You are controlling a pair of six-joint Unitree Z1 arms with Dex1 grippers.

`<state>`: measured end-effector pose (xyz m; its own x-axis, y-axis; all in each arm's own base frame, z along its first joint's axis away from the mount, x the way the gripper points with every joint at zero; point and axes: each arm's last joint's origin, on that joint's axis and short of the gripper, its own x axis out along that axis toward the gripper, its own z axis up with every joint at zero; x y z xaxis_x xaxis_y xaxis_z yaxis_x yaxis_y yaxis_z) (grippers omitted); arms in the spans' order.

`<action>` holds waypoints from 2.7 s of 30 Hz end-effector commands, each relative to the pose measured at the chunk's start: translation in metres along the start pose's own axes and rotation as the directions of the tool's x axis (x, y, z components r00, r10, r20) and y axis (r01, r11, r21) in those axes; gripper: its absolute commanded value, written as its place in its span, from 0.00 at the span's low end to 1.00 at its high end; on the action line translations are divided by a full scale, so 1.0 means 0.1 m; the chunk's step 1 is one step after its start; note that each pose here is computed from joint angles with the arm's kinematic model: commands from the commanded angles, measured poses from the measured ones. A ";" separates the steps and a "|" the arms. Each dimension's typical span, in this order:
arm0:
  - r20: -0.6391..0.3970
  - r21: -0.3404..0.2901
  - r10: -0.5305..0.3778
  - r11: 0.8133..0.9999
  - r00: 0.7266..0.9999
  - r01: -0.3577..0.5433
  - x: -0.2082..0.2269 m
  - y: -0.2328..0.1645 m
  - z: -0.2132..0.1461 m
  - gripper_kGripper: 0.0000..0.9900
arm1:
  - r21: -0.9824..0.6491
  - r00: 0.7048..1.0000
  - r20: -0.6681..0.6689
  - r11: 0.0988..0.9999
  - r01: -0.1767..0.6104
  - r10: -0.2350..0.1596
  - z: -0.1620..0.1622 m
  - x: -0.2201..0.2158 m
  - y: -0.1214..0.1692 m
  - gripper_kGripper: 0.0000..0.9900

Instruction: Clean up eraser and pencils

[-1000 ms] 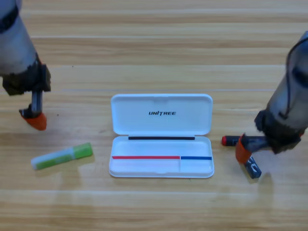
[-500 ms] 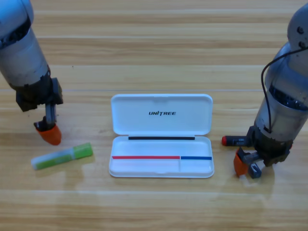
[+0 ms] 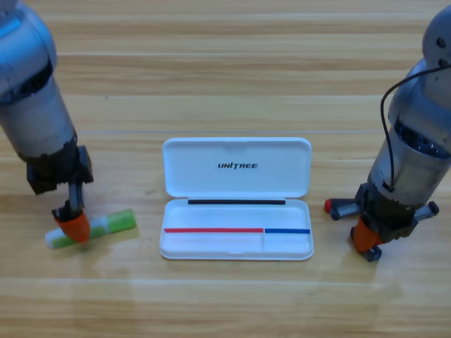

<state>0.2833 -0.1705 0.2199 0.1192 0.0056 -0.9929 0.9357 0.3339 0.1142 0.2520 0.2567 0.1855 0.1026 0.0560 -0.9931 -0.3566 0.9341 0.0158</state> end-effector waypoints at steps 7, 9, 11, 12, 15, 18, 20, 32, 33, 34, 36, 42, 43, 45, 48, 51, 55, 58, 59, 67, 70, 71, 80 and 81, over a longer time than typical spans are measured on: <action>-0.039 -0.037 -0.046 0.998 0.998 0.044 0.38 0.02 -0.05 0.99 | -0.362 0.999 -0.051 0.932 -0.006 -0.013 0.13 -0.12 -0.10 0.00; -0.039 -0.039 -0.046 0.998 0.998 0.044 0.41 0.02 -0.05 0.99 | -0.582 0.999 -0.048 0.813 -0.028 0.000 0.19 -0.28 -0.04 0.00; -0.040 -0.043 -0.046 0.998 0.998 0.045 0.44 0.01 -0.06 0.99 | -0.656 0.999 -0.046 0.754 -0.042 0.015 0.23 -0.41 0.05 0.00; -0.040 -0.045 -0.046 0.998 0.998 0.045 0.45 0.01 -0.06 0.99 | -0.714 0.997 -0.053 0.696 -0.075 0.053 0.24 -0.48 0.11 0.00; -0.041 -0.048 -0.047 0.998 0.998 0.046 0.50 0.00 -0.06 0.99 | -0.829 0.991 -0.059 0.547 -0.116 0.119 0.28 -0.56 0.28 0.00; -0.045 -0.051 -0.055 0.997 0.997 0.052 0.56 0.00 -0.05 0.98 | -0.879 0.989 -0.086 0.458 -0.131 0.117 0.39 -0.52 0.44 0.00; -0.042 -0.052 -0.056 0.997 0.998 0.054 0.57 0.00 -0.05 0.96 | -0.887 0.988 -0.110 0.439 -0.145 0.105 0.48 -0.41 0.52 0.00; -0.039 -0.023 -0.095 0.995 0.995 0.095 0.68 0.01 -0.01 0.27 | -0.881 0.978 -0.179 0.425 -0.206 0.104 0.58 -0.05 0.69 0.00; -0.037 -0.024 -0.094 0.995 0.995 0.094 0.68 0.02 -0.01 0.15 | -0.880 0.977 -0.186 0.423 -0.214 0.107 0.57 -0.04 0.69 0.00; -0.036 -0.021 -0.091 0.996 0.995 0.091 0.67 0.02 0.00 0.00 | -0.880 0.975 -0.192 0.420 -0.222 0.114 0.56 -0.03 0.71 0.00; -0.027 -0.029 -0.080 0.996 0.996 0.079 0.62 0.03 0.00 0.00 | -0.880 0.973 -0.197 0.415 -0.231 0.123 0.55 -0.04 0.73 0.00; -0.025 0.004 -0.051 0.999 0.998 0.051 0.36 0.12 0.00 0.00 | -0.878 0.971 -0.210 0.414 -0.240 0.118 0.55 0.04 0.75 0.00; -0.023 0.008 -0.049 0.999 0.999 0.049 0.30 0.15 0.00 0.00 | -0.878 0.971 -0.212 0.415 -0.241 0.115 0.56 0.06 0.76 0.00; -0.012 0.016 -0.041 0.999 0.999 0.041 0.16 0.18 0.01 0.00 | -0.876 0.970 -0.217 0.415 -0.244 0.112 0.56 0.09 0.76 0.00; 0.004 0.018 -0.027 0.999 1.000 0.026 -0.02 0.20 0.01 0.00 | -0.876 0.971 -0.218 0.418 -0.241 0.103 0.57 0.12 0.76 0.43; 0.011 0.020 -0.018 1.000 1.000 0.018 -0.10 0.21 0.00 0.00 | -0.879 0.973 -0.207 0.418 -0.229 0.099 0.57 0.08 0.75 0.87; 0.007 0.024 -0.021 0.999 1.000 0.021 -0.11 0.20 -0.01 0.00 | -0.889 0.981 -0.158 0.415 -0.192 0.114 0.52 -0.19 0.71 0.95; 0.003 0.024 -0.025 0.999 1.000 0.025 -0.09 0.19 -0.02 0.00 | -0.892 0.983 -0.120 0.420 -0.167 0.135 0.38 -0.56 0.57 1.00; 0.002 0.024 -0.026 0.999 1.000 0.026 -0.09 0.20 -0.03 0.00 | -0.891 0.984 -0.112 0.424 -0.162 0.141 0.31 -0.68 0.50 1.00; 0.076 0.049 0.031 0.998 0.997 -0.034 -0.47 0.18 -0.06 0.00 | -0.879 0.993 -0.020 0.471 -0.072 0.115 0.06 -1.14 -0.20 1.00; 0.129 0.092 0.046 0.994 0.991 -0.058 -0.67 0.13 0.01 0.00 | -0.885 0.997 -0.050 0.460 -0.070 0.056 0.18 -0.95 -0.43 1.00; 0.147 0.113 0.053 0.991 0.988 -0.070 -0.72 0.09 0.06 0.00 | -0.886 0.997 -0.064 0.458 -0.075 0.041 0.25 -0.85 -0.48 0.99; 0.219 0.239 0.002 0.969 0.976 -0.055 -0.88 -0.16 0.46 0.00 | -0.902 0.988 -0.150 0.407 -0.147 0.025 0.70 -0.11 -0.56 0.96; 0.215 0.253 -0.005 0.966 0.976 -0.051 -0.86 -0.19 0.50 0.00 | -0.902 0.988 -0.153 0.404 -0.150 0.024 0.73 -0.05 -0.55 0.96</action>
<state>0.2819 -0.1945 0.3172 0.2429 -0.1882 -0.9516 0.9612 0.1788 0.2100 0.3087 0.2300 0.2420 -0.0040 0.0563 -0.9984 -0.9997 0.0251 0.0054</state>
